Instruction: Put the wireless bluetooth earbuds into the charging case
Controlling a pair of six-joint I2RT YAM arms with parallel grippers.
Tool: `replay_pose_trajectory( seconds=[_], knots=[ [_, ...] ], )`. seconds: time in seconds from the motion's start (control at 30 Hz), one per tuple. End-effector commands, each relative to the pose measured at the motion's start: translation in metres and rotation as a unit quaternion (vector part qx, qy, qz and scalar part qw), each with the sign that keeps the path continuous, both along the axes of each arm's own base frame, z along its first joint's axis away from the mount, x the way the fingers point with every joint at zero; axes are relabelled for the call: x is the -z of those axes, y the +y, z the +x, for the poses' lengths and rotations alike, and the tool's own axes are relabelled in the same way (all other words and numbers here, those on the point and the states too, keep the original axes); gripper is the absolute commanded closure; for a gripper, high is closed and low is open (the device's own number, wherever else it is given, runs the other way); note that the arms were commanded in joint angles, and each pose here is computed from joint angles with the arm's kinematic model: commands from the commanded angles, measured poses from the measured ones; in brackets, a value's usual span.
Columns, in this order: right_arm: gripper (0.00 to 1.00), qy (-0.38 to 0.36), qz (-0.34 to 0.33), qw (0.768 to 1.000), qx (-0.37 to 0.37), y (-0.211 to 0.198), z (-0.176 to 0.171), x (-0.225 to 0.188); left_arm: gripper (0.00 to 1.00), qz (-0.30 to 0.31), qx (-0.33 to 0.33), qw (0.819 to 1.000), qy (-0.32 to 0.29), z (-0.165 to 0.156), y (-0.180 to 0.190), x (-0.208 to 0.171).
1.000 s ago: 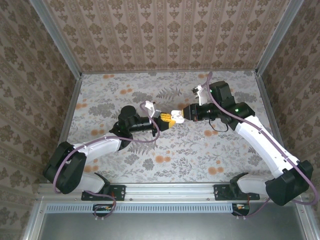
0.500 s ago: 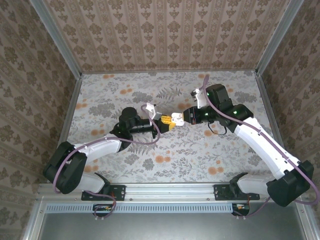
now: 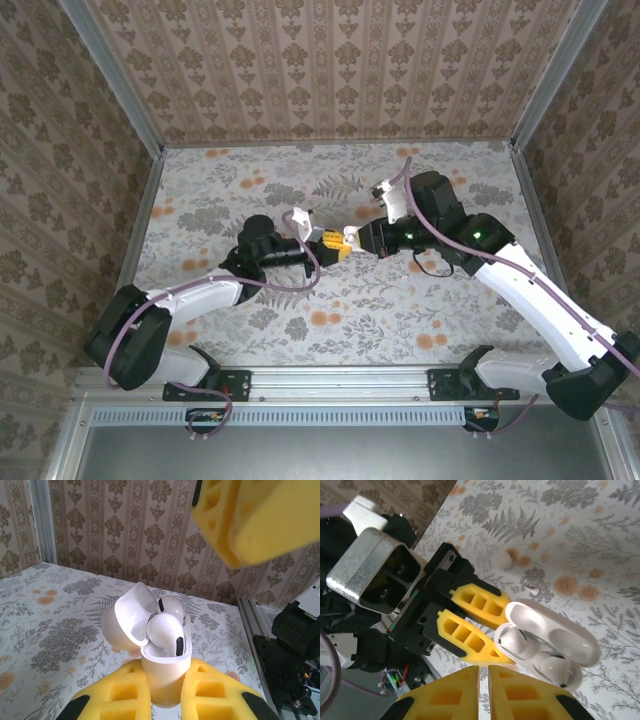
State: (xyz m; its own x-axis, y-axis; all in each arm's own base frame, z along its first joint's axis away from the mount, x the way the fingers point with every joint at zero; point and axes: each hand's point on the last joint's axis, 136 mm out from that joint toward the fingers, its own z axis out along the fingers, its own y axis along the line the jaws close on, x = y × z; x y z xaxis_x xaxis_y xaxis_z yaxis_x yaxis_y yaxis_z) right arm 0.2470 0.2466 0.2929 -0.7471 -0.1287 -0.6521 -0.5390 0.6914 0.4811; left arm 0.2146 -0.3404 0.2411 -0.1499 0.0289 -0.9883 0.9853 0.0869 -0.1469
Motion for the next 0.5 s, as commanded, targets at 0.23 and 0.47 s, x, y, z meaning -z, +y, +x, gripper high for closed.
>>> replay_pose_trajectory(
  seconds=[0.23, 0.47],
  knots=[
    [0.88, 0.012, -0.032, 0.999, -0.018, 0.013, 0.007, 0.019, 1.0, -0.01, 0.009, 0.999, -0.035, -0.01, 0.001, -0.015],
    [0.92, 0.03, -0.042, 0.998, -0.019, 0.018, 0.012, 0.028, 1.0, -0.005, 0.013, 0.999, -0.039, -0.012, -0.001, -0.014]
  ],
)
